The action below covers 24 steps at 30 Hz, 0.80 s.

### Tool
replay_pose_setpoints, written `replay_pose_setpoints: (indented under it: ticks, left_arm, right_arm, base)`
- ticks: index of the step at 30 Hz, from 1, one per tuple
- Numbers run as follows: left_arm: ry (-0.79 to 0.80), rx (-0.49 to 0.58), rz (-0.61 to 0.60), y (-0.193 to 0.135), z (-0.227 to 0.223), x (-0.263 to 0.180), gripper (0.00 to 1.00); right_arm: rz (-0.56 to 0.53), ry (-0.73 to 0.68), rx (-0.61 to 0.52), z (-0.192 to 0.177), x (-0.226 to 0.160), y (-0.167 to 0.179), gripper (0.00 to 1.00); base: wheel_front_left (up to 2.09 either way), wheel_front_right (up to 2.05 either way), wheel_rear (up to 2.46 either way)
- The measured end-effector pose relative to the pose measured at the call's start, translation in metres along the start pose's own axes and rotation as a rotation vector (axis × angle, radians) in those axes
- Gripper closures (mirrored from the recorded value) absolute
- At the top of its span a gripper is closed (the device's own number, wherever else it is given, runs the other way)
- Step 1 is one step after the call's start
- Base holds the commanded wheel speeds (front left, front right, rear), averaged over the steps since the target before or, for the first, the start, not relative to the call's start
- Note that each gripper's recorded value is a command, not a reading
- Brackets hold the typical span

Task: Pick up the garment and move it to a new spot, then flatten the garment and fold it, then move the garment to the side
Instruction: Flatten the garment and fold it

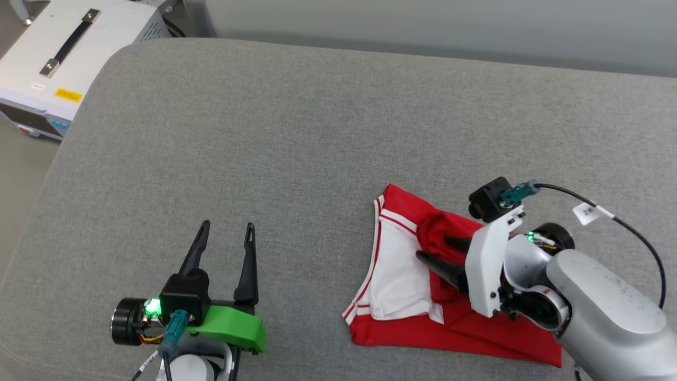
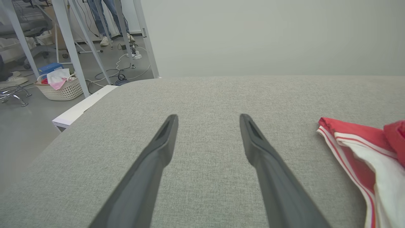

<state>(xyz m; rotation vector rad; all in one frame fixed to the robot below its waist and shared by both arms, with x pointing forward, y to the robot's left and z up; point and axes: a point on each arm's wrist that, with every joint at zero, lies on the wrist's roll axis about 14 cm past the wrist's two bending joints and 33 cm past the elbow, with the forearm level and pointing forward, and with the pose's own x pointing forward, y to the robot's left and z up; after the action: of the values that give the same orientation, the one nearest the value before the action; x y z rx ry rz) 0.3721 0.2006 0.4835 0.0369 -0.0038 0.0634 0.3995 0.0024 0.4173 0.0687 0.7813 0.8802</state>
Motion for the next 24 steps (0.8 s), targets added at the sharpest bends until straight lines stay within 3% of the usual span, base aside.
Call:
replay_pose_setpoints:
  ticks: [7, 13, 24]
  left_arm:
    - [-0.029, -0.006, -0.009, -0.003, 0.009, -0.004, 0.00]
    - [-0.045, -0.011, -0.035, -0.011, 0.014, -0.005, 0.00]
    - [-0.114, -0.016, -0.082, -0.026, 0.036, -0.001, 0.00]
  right_arm:
    - [-0.062, -0.286, -0.117, 0.051, -0.044, -0.009, 0.00]
    - [-0.222, -0.523, -0.172, 0.080, -0.098, -0.039, 0.00]
    - [-0.567, -0.864, -0.211, 0.077, -0.187, -0.083, 0.00]
  base:
    - [0.00, 0.00, 0.00]
    - [0.00, 0.00, 0.00]
    - [0.00, 0.00, 0.00]
